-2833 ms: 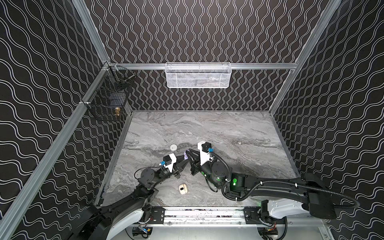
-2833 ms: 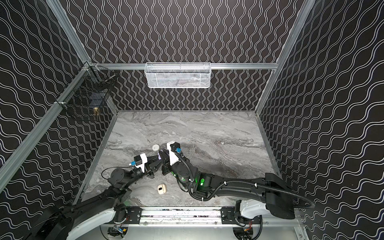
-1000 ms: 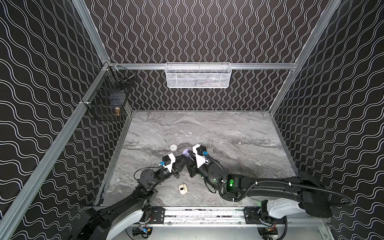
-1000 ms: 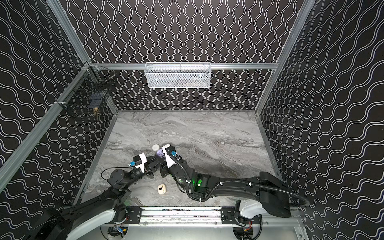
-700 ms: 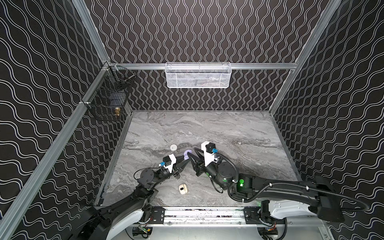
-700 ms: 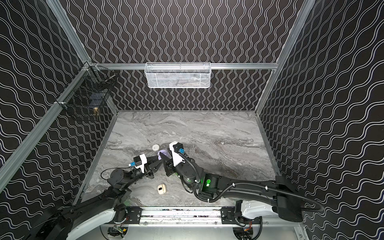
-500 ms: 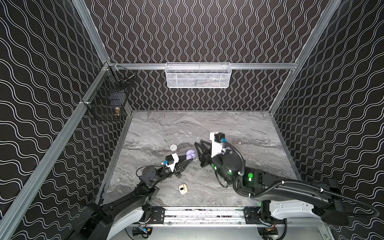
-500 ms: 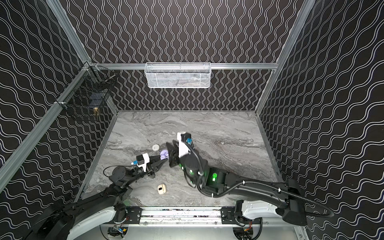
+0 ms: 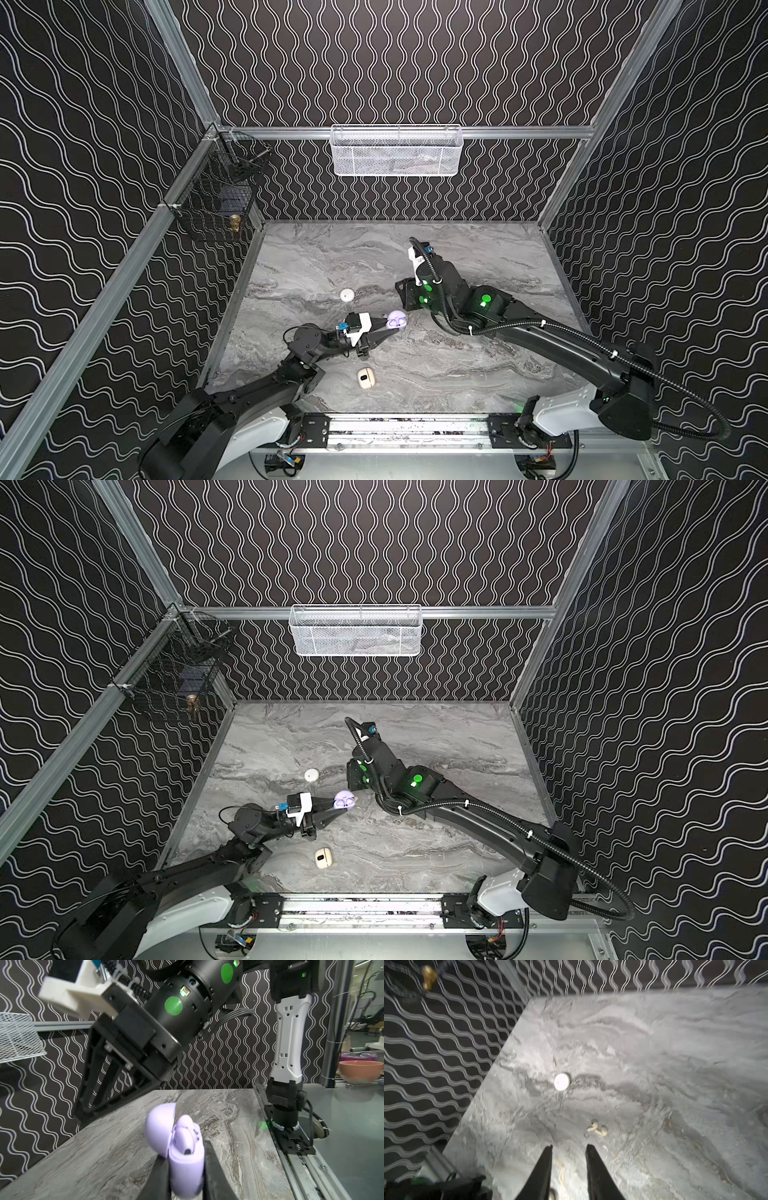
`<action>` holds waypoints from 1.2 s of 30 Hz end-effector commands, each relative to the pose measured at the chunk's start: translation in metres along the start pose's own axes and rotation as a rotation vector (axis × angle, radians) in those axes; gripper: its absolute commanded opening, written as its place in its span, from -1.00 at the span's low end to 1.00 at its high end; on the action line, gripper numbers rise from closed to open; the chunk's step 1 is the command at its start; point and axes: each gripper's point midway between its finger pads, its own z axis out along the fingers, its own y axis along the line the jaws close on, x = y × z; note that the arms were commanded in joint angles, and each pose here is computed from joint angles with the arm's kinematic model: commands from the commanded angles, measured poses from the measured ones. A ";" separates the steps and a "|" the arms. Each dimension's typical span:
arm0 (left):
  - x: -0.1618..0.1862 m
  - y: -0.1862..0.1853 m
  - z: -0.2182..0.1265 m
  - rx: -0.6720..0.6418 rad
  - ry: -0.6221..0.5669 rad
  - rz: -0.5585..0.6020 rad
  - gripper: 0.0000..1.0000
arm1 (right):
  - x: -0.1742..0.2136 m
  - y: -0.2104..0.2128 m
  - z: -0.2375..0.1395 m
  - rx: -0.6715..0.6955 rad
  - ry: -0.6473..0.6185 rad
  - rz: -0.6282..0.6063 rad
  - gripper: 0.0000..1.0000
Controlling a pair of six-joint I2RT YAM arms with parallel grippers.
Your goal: Insert the wireless bluetooth earbuds into the charging case
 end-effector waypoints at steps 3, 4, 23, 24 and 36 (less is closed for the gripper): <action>-0.006 -0.003 0.001 0.019 -0.013 0.035 -1.00 | 0.029 0.011 0.007 -0.073 0.141 -0.020 -0.44; -0.004 -0.001 0.000 0.006 -0.003 0.033 -1.00 | 0.033 0.012 0.008 -0.075 0.159 -0.017 -0.46; 0.057 0.099 -0.013 -0.470 0.205 -0.309 -1.00 | 0.026 -0.040 -0.043 0.061 -0.031 0.086 -0.38; 0.065 0.113 -0.017 -0.519 0.224 -0.382 -1.00 | 0.023 -0.047 -0.048 0.087 -0.061 0.094 -0.36; 0.198 0.178 -0.048 -0.682 0.495 -1.114 -1.00 | 0.078 -0.047 -0.031 0.056 -0.042 0.012 0.15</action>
